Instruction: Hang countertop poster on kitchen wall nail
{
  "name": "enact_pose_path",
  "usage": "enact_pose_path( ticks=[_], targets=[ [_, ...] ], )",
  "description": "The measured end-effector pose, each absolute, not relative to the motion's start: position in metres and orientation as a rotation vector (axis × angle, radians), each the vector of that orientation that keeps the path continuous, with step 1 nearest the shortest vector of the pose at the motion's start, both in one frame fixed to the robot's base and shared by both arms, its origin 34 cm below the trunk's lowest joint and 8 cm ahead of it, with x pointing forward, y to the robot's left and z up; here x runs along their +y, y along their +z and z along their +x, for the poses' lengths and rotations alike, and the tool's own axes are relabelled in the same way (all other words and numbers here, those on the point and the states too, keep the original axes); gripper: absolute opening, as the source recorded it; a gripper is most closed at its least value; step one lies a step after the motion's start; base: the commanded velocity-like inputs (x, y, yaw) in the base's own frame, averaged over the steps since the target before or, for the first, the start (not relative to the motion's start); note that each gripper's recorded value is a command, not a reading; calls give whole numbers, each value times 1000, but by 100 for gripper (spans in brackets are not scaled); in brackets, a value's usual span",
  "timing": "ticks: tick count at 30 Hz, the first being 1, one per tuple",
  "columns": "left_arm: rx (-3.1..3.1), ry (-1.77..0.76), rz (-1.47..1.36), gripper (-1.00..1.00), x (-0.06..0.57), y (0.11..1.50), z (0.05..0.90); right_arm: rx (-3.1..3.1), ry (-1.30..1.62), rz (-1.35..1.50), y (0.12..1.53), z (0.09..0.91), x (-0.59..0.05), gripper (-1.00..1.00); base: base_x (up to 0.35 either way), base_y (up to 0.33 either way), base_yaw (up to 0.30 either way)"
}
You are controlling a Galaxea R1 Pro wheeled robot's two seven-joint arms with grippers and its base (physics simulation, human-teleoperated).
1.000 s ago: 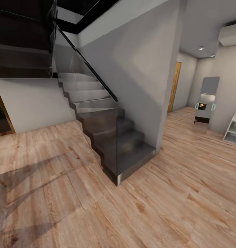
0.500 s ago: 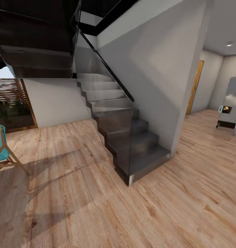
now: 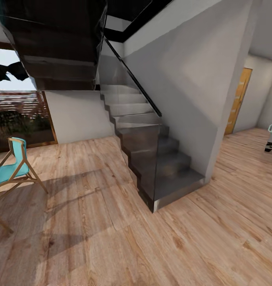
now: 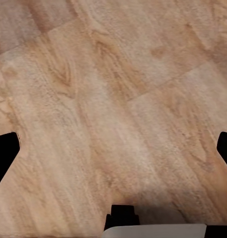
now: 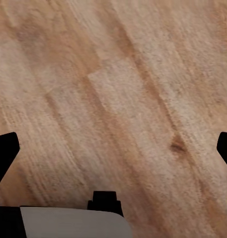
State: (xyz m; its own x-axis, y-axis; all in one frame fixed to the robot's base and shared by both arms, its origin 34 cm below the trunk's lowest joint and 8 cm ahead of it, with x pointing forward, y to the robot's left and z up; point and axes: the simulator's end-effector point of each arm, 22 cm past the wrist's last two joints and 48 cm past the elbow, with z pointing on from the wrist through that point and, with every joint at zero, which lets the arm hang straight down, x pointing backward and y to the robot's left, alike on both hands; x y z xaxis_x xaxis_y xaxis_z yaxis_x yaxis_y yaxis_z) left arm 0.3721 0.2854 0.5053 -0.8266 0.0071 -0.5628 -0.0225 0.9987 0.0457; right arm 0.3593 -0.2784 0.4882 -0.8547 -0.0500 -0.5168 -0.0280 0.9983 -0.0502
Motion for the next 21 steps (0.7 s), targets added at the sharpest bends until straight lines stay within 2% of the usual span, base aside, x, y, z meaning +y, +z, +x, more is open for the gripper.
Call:
enact_pose_path(
  ticks=[8,21],
  targets=[
    [2543,67,-11,100,286,505,372,2595,-57,-54,488,359,-279,100,-20,33,286],
    [2544,68,-14,100,286,505,372,2595,-56,-56,488,360,-278,100,-183,237,291]
  ],
)
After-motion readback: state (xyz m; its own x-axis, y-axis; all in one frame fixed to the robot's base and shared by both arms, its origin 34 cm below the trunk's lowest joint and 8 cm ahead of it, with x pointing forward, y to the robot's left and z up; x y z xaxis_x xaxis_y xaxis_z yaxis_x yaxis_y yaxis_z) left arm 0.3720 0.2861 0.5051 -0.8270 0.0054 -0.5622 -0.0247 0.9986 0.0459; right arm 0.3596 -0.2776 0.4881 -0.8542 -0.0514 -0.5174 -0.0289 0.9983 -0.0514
